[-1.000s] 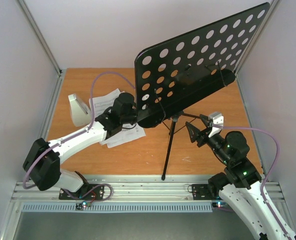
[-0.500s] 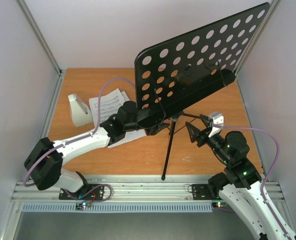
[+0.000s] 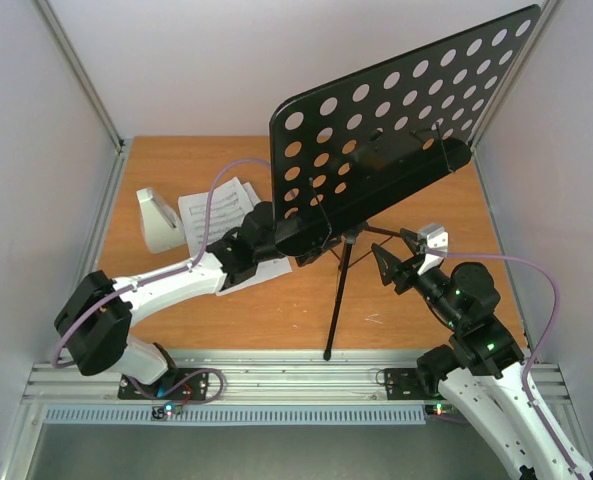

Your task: Pack up the instrument practice props

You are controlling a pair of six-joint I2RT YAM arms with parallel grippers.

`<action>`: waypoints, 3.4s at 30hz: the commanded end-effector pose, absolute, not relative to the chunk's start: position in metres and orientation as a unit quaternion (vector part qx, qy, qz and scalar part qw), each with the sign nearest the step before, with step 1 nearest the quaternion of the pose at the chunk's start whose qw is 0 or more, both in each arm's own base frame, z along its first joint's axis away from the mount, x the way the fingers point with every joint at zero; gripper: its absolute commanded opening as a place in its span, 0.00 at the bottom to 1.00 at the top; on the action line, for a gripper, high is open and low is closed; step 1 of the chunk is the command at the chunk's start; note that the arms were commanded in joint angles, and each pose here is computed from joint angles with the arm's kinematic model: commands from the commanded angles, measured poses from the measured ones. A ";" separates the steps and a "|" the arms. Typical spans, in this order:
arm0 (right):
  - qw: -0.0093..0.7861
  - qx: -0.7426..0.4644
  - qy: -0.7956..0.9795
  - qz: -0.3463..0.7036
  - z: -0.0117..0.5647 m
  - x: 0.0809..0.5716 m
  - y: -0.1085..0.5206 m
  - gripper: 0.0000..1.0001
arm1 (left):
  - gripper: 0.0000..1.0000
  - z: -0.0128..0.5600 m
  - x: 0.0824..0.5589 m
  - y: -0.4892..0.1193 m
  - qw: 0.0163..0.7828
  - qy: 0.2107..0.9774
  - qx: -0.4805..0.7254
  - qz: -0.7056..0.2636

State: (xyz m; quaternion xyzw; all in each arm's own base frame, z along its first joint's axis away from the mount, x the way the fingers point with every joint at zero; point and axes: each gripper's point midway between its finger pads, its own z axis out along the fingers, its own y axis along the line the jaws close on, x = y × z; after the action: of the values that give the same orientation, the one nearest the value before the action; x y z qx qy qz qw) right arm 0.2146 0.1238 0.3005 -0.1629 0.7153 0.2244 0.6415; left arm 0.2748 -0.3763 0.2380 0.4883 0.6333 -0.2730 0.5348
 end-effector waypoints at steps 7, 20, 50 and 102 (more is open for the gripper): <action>0.648 -0.162 0.709 0.226 0.310 0.213 0.123 0.76 | 0.43 0.255 0.281 -0.390 0.562 0.601 0.507 -0.257; 0.649 -0.160 0.708 0.227 0.312 0.210 0.122 0.76 | 0.16 0.254 0.288 -0.385 0.554 0.628 0.489 -0.245; 0.650 -0.152 0.704 0.241 0.318 0.208 0.123 0.77 | 0.24 0.268 0.292 -0.375 0.252 0.797 0.190 -0.515; 0.690 -0.190 0.646 0.267 0.340 0.303 0.184 0.01 | 0.68 0.068 0.141 -0.397 0.283 0.825 0.326 -0.365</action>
State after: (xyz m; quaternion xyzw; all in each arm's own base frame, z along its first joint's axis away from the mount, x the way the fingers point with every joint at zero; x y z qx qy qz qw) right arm 0.2951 0.1977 0.3200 -0.2574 0.6563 0.2560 0.6614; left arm 0.1362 -0.3773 0.0596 0.3327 0.8369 -0.3536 0.2528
